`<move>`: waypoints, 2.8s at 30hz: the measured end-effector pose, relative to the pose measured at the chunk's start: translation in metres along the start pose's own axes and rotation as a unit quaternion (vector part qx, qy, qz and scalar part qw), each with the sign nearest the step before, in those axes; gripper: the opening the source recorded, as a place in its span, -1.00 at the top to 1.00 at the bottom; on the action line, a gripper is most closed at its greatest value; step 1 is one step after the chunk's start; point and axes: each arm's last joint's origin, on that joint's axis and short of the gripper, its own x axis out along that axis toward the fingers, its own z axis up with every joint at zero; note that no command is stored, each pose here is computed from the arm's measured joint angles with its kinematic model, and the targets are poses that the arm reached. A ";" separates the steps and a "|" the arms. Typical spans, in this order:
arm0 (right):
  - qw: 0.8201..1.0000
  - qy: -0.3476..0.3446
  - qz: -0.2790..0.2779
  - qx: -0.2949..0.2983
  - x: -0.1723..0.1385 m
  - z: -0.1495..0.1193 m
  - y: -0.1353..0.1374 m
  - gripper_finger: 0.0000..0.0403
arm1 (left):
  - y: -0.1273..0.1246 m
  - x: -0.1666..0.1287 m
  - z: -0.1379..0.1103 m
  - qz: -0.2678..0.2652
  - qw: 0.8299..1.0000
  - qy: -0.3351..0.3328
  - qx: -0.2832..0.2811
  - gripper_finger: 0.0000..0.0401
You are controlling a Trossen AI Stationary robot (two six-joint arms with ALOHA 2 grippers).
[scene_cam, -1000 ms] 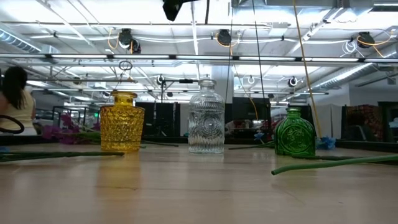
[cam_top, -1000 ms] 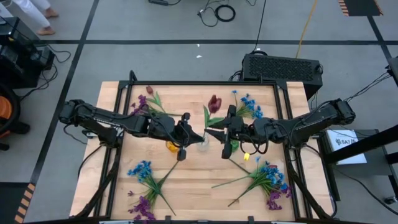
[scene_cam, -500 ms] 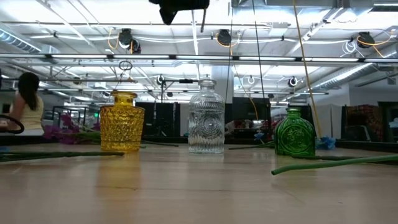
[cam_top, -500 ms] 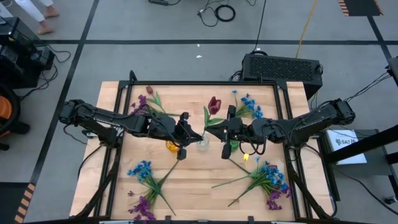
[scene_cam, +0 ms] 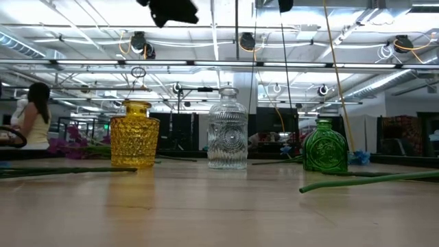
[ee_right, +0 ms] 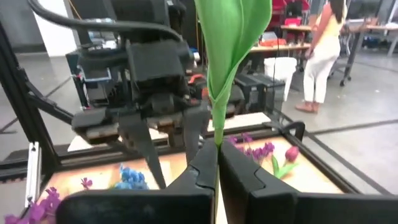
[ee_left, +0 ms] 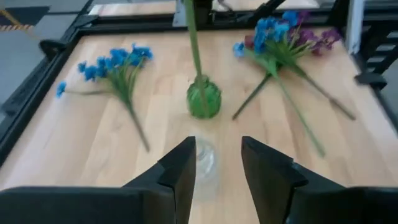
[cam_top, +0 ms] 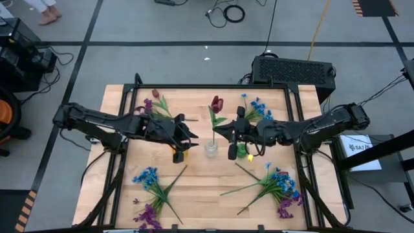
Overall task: Sort flowers into vase by color
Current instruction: Put the top right red tulip into the transparent vase
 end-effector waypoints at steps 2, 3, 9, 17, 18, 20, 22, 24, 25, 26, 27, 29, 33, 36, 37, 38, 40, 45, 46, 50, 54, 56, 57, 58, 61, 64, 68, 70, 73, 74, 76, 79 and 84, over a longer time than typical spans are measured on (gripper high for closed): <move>1.000 0.007 -0.001 0.003 -0.002 0.000 -0.001 1.00 | 0.003 -0.008 -0.003 0.022 1.000 0.014 -0.008 0.32; 1.000 0.005 0.000 0.008 -0.002 0.000 -0.001 1.00 | 0.004 -0.013 -0.003 0.036 0.999 0.014 -0.009 0.32; 1.000 0.009 -0.001 0.007 -0.002 0.000 -0.001 1.00 | 0.012 -0.032 -0.009 0.119 0.992 0.034 -0.024 0.32; 1.000 -0.016 -0.004 0.010 -0.038 0.028 -0.016 1.00 | 0.013 -0.030 -0.025 0.143 0.986 0.074 -0.044 0.32; 1.000 -0.027 -0.005 0.014 -0.045 0.035 -0.020 1.00 | 0.013 -0.029 -0.026 0.143 0.986 0.075 -0.047 0.32; 0.999 -0.048 -0.009 0.020 -0.061 0.047 -0.029 1.00 | 0.013 -0.027 -0.027 0.143 0.986 0.072 -0.049 0.32; 0.998 -0.061 -0.013 0.027 -0.073 0.055 -0.036 1.00 | 0.013 -0.025 -0.026 0.142 0.987 0.062 -0.052 0.32; 0.997 -0.071 -0.010 0.036 -0.076 0.053 -0.038 1.00 | 0.012 -0.023 -0.026 0.138 0.987 0.056 -0.067 0.32; 0.996 -0.076 -0.007 0.042 -0.076 0.048 -0.038 1.00 | 0.012 -0.022 -0.025 0.137 0.986 0.049 -0.078 0.32; 0.995 -0.085 -0.001 0.050 -0.074 0.044 -0.037 1.00 | 0.011 -0.021 -0.024 0.134 0.986 0.041 -0.092 0.32; 0.994 -0.093 0.009 0.061 -0.070 0.039 -0.037 1.00 | 0.011 -0.020 -0.023 0.131 0.985 0.035 -0.105 0.32; 0.993 -0.090 0.010 0.078 -0.061 0.030 -0.040 1.00 | 0.010 -0.015 -0.021 0.122 0.986 0.025 -0.115 0.32; 0.989 -0.080 0.006 0.126 -0.043 0.021 -0.049 1.00 | 0.008 -0.009 -0.020 0.116 0.987 0.021 -0.112 0.32; 0.991 -0.055 0.014 0.125 -0.022 0.005 -0.046 1.00 | 0.008 -0.005 -0.022 0.116 0.988 0.030 -0.099 0.32; 0.991 -0.052 0.014 0.120 -0.017 0.000 -0.044 1.00 | 0.008 -0.004 -0.022 0.116 0.988 0.033 -0.097 0.32; 0.991 -0.060 0.016 0.122 -0.013 -0.001 -0.043 1.00 | 0.008 -0.003 -0.023 0.117 0.988 0.036 -0.096 0.32; 0.989 -0.075 0.022 0.125 -0.006 -0.001 -0.043 1.00 | 0.008 -0.003 -0.024 0.117 0.988 0.041 -0.094 0.32; 0.994 -0.030 0.022 0.104 0.008 -0.021 -0.038 1.00 | 0.008 -0.003 -0.025 0.118 0.988 0.048 -0.087 0.32; 0.994 -0.036 0.024 0.099 0.008 -0.020 -0.037 1.00 | 0.008 -0.003 -0.025 0.117 0.989 0.047 -0.081 0.32; 0.995 -0.024 0.022 0.097 0.008 -0.022 -0.037 1.00 | 0.008 -0.003 -0.025 0.118 0.990 0.049 -0.067 0.32; 0.995 -0.007 0.015 0.093 0.010 -0.027 -0.037 1.00 | 0.010 -0.003 -0.024 0.123 0.989 0.044 -0.070 0.32; 0.995 -0.008 0.018 0.095 0.010 -0.027 -0.037 1.00 | 0.010 -0.003 -0.024 0.124 0.989 0.044 -0.070 0.32; 0.995 -0.007 0.017 0.095 0.011 -0.028 -0.037 1.00 | 0.010 -0.003 -0.024 0.124 0.989 0.044 -0.070 0.32; 0.995 -0.006 0.014 0.094 0.012 -0.029 -0.037 1.00 | 0.010 -0.003 -0.024 0.124 0.989 0.043 -0.070 0.32; 0.996 -0.004 0.004 0.093 0.013 -0.031 -0.038 1.00 | 0.010 -0.003 -0.024 0.125 0.989 0.043 -0.070 0.32; 0.996 -0.006 -0.002 0.091 0.017 -0.033 -0.038 1.00 | 0.010 -0.003 -0.024 0.126 0.989 0.043 -0.070 0.32; 0.996 -0.003 -0.007 0.092 0.020 -0.036 -0.040 1.00 | 0.010 -0.003 -0.024 0.127 0.989 0.043 -0.070 0.32; 0.996 0.000 -0.008 0.091 0.021 -0.037 -0.040 1.00 | 0.010 -0.003 -0.023 0.127 0.989 0.042 -0.070 0.32; 0.996 0.004 -0.011 0.089 0.025 -0.041 -0.042 1.00 | 0.010 -0.003 -0.023 0.127 0.989 0.042 -0.070 0.32; 0.996 0.009 -0.013 0.088 0.025 -0.042 -0.042 1.00 | 0.010 -0.003 -0.024 0.127 0.989 0.043 -0.070 0.32; 0.996 0.009 -0.015 0.089 0.028 -0.044 -0.042 1.00 | 0.010 -0.003 -0.024 0.127 0.989 0.042 -0.070 0.32; 0.996 0.013 -0.016 0.088 0.029 -0.046 -0.043 1.00 | 0.010 -0.003 -0.024 0.127 0.989 0.043 -0.070 0.32; 0.996 0.024 -0.022 0.089 0.037 -0.056 -0.044 1.00 | 0.010 -0.003 -0.024 0.127 0.989 0.043 -0.070 0.32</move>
